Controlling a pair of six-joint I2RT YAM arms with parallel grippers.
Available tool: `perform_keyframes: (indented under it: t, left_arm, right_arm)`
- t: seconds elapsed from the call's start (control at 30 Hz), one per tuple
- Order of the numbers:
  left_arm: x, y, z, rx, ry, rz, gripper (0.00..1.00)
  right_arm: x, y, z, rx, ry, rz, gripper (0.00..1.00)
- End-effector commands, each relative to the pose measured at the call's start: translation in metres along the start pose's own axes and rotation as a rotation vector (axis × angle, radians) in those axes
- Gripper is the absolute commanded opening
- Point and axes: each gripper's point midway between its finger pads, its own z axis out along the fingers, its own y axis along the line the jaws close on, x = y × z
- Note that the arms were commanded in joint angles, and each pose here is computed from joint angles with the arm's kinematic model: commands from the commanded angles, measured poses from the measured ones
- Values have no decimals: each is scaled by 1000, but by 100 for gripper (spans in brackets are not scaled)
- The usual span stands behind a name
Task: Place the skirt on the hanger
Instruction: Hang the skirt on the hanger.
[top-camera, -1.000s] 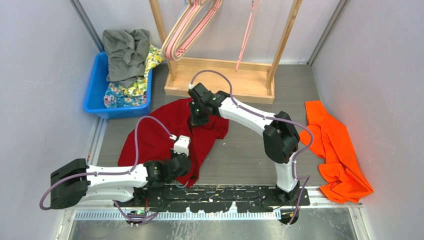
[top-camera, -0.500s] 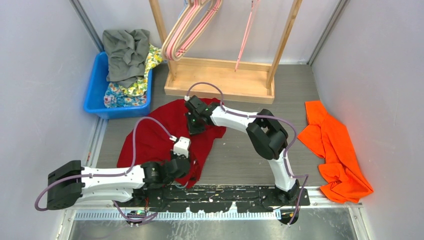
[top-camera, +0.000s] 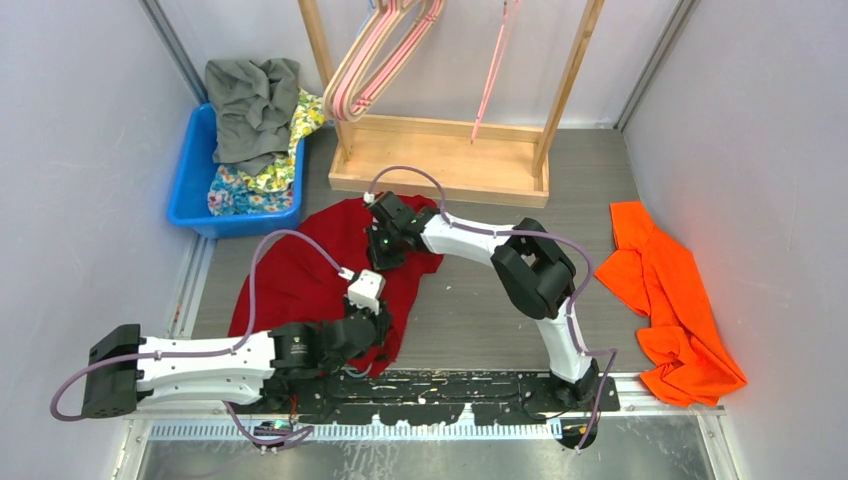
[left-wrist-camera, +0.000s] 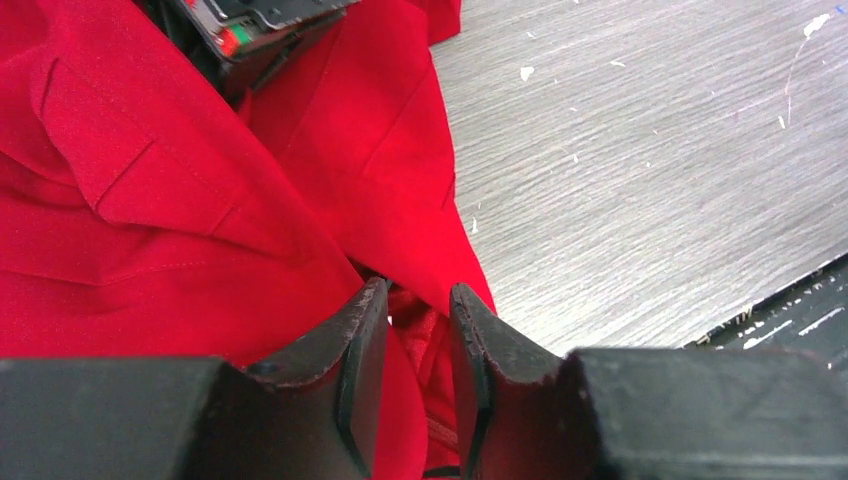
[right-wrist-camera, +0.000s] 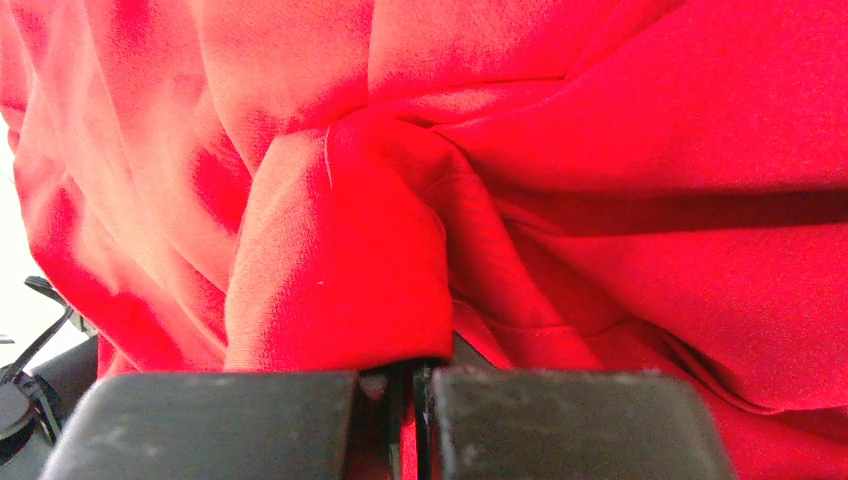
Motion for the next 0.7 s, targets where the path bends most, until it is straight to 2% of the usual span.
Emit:
perform_keyframes:
  t: [0.0,0.2,0.37,0.5,0.67]
  left_arm:
    - [-15,7,7,-48,-110,2,32]
    - [-2,26,25,-161,-155,21,35]
    - [4,25,31,-135,-198,-29,35]
    - [9,24,36,-153,-175,2,34]
    - [24,10,46,-91,-137,-2,29]
  right_arm:
    - [4,20,-8,-87,4,-16,1]
    - [21,15,-18,-90,21,9,1]
    - [41,9,-21,-95,66,37,1]
    - [67,10,-26,-148,134,63,1]
    - [102,-14,-48,-102,135,81,1]
